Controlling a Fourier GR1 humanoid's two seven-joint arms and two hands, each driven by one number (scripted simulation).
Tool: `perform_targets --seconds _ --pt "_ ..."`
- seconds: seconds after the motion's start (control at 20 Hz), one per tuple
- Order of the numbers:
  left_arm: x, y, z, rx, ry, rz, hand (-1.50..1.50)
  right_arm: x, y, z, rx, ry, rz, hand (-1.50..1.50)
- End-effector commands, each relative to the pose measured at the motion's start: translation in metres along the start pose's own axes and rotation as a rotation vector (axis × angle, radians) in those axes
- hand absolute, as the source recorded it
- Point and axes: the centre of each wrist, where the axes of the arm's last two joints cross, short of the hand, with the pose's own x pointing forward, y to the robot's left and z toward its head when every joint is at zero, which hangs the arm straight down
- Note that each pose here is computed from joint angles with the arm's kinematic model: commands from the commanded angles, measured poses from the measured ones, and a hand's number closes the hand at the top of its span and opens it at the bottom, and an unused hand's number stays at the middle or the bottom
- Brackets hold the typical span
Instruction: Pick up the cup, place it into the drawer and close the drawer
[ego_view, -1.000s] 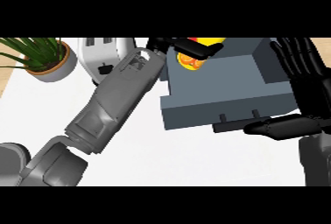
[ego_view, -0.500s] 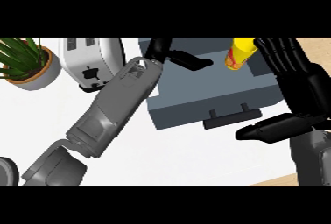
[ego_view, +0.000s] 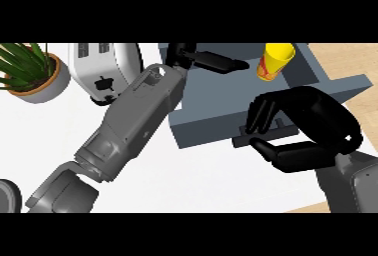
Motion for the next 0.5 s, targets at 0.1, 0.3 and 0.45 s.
perform_targets --seconds 0.1,0.3,0.45 --pt "-0.001 0.003 0.000 0.091 -0.071 0.049 -1.50 0.008 0.000 0.007 0.254 0.216 0.171 1.50" --pt "-0.005 0.005 0.000 0.103 -0.069 0.055 -1.50 -0.004 0.001 0.022 0.214 0.360 0.271 -1.50" --pt "0.000 0.003 -0.002 0.130 -0.062 0.081 -1.50 -0.009 0.005 0.023 0.200 0.403 0.482 -1.50"
